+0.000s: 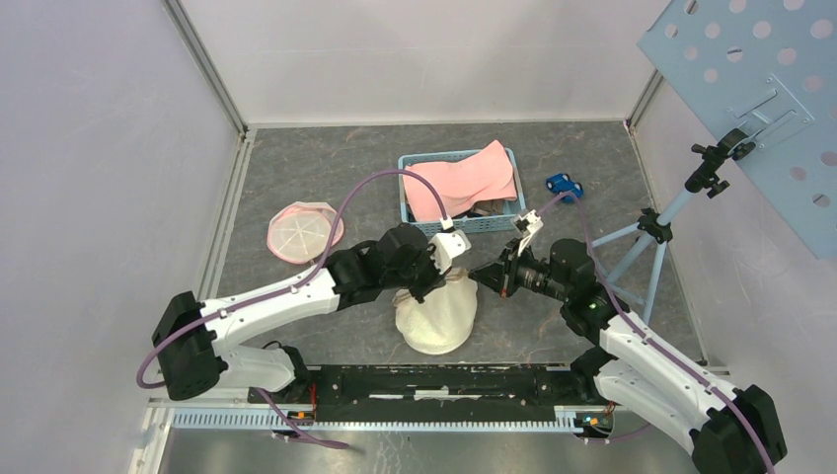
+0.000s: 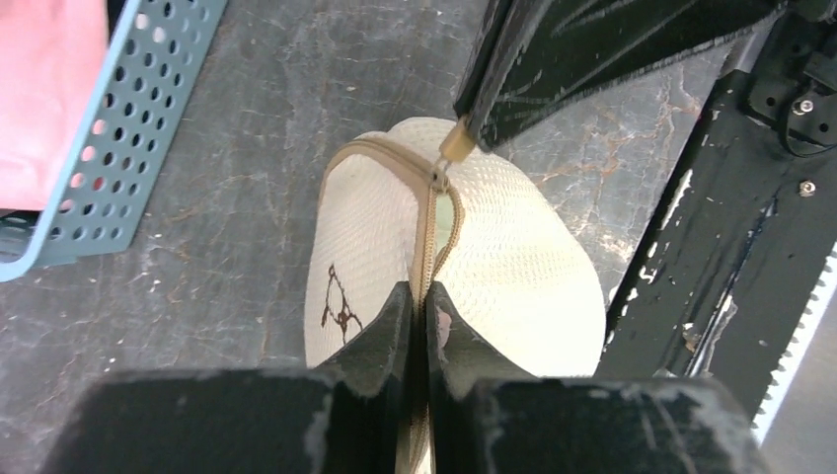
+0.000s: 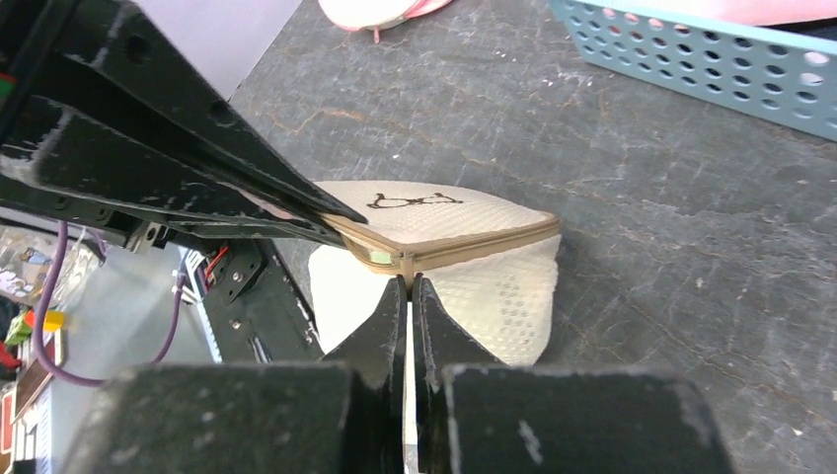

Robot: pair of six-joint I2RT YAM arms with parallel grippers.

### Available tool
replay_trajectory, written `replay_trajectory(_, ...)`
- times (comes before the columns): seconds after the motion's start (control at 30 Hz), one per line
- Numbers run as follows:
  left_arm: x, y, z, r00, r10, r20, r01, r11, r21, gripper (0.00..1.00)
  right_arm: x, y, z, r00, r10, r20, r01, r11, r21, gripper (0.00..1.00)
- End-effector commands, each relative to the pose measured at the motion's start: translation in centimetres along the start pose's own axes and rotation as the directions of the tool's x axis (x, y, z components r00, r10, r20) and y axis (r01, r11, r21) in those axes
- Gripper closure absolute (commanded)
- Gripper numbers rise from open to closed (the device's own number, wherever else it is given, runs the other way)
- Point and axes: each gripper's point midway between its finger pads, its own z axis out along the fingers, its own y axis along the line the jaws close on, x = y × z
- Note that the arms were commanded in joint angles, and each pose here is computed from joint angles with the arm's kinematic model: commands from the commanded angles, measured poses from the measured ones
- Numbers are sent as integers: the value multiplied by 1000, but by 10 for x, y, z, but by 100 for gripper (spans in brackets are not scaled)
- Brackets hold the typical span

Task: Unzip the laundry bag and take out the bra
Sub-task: Unzip the laundry bag at the center of the board.

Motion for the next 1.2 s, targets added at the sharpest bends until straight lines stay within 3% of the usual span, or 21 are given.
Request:
replay_trajectory(0.0, 4, 28, -15, 997, 80, -11, -81, 989, -126, 93, -29, -4, -6, 996, -48, 71, 45, 998, 38, 100)
replay_trajectory(0.17, 26, 37, -22, 991, 106, -87, -119, 979, -167, 93, -26, -11, -12, 997, -44, 62, 41, 998, 48, 100)
replay_trajectory(0.23, 26, 31, -24, 994, 84, -69, -93, 985, -144, 85, -23, -9, -11, 998, -36, 49, 34, 999, 30, 100)
replay_trajectory(0.37, 4, 2, -28, 998, 35, 44, -35, 999, 0, 54, -9, 0, -7, 998, 40, 46, -37, 998, -56, 100)
replay_trajectory(0.47, -14, -8, -33, 993, 12, 114, -18, 999, 48, 46, 1, 4, -6, 997, 67, 33, -64, 995, -81, 100)
replay_trajectory(0.67, -28, -13, -19, 995, 0, 101, -8, 997, 81, 40, 3, 11, -4, 997, 75, 33, -72, 992, -103, 100)
replay_trajectory(0.87, -27, -14, 1, 998, -22, 56, 17, 996, 89, 45, 2, 14, -3, 997, 71, 34, -67, 992, -111, 100)
replay_trajectory(1.17, -8, -6, -12, 999, -10, 51, 8, 999, 45, 92, -7, 7, -3, 999, 13, 33, -12, 999, -48, 100)
